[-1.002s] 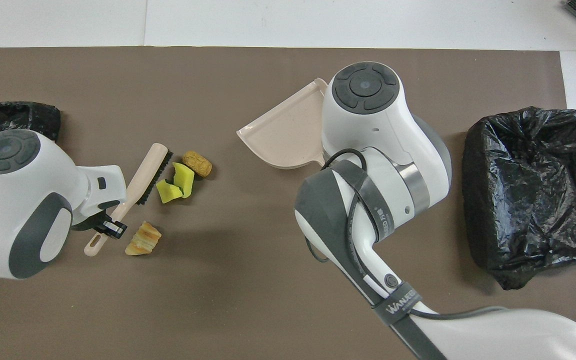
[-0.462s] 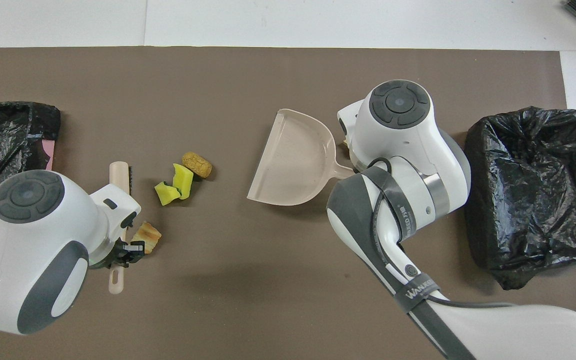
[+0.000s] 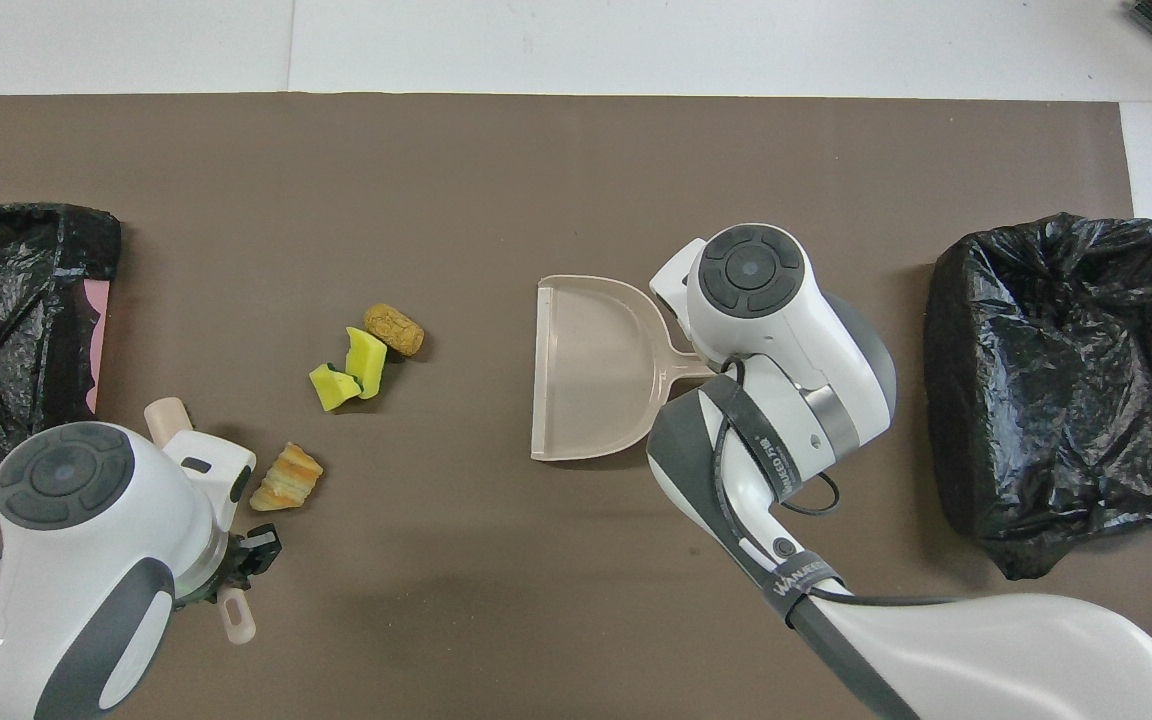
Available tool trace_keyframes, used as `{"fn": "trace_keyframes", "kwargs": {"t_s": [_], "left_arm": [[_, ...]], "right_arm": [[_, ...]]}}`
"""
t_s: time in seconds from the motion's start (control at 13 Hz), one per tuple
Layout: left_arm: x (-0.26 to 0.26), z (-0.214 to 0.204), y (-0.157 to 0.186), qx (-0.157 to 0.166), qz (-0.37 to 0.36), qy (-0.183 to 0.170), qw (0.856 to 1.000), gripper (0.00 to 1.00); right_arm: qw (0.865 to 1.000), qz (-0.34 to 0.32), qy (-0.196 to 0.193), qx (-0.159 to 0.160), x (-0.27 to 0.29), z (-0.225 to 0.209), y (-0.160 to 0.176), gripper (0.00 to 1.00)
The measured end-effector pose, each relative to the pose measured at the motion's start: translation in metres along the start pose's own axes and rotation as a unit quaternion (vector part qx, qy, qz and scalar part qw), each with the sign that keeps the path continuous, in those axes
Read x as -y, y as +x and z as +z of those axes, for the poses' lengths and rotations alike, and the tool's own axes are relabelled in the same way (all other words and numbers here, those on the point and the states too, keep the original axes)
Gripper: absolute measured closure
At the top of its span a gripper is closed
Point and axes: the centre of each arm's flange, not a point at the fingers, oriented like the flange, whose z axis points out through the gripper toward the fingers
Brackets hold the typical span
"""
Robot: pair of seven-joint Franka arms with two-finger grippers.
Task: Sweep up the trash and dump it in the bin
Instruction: 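Sweep the debris with the brush while the right gripper lowers the dustpan, then brush the debris into the dustpan held by the right gripper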
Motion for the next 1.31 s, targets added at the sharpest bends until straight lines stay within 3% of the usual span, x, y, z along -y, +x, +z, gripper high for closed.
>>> {"fn": "trace_keyframes", "kwargs": {"t_s": [0.31, 0.69, 1.0, 1.31], "left_arm": [[-0.013, 0.021, -0.017, 0.042, -0.068, -0.023, 0.997, 0.74], [-0.048, 0.03, -0.001, 0.017, -0.084, -0.074, 0.994, 0.74], [-0.068, 0.016, 0.024, -0.011, -0.033, -0.103, 0.994, 0.74], [-0.078, 0.021, 0.041, -0.04, 0.088, -0.115, 0.989, 0.74]], "right_arm": [[1.0, -0.018, -0.003, 0.001, 0.008, -0.006, 0.015, 0.68], [1.0, -0.027, -0.006, 0.001, 0.021, -0.01, 0.038, 0.68], [1.0, 0.011, -0.007, 0.002, 0.036, -0.011, 0.061, 0.68], [0.998, 0.063, -0.004, 0.007, 0.047, -0.011, 0.073, 0.68]]}}
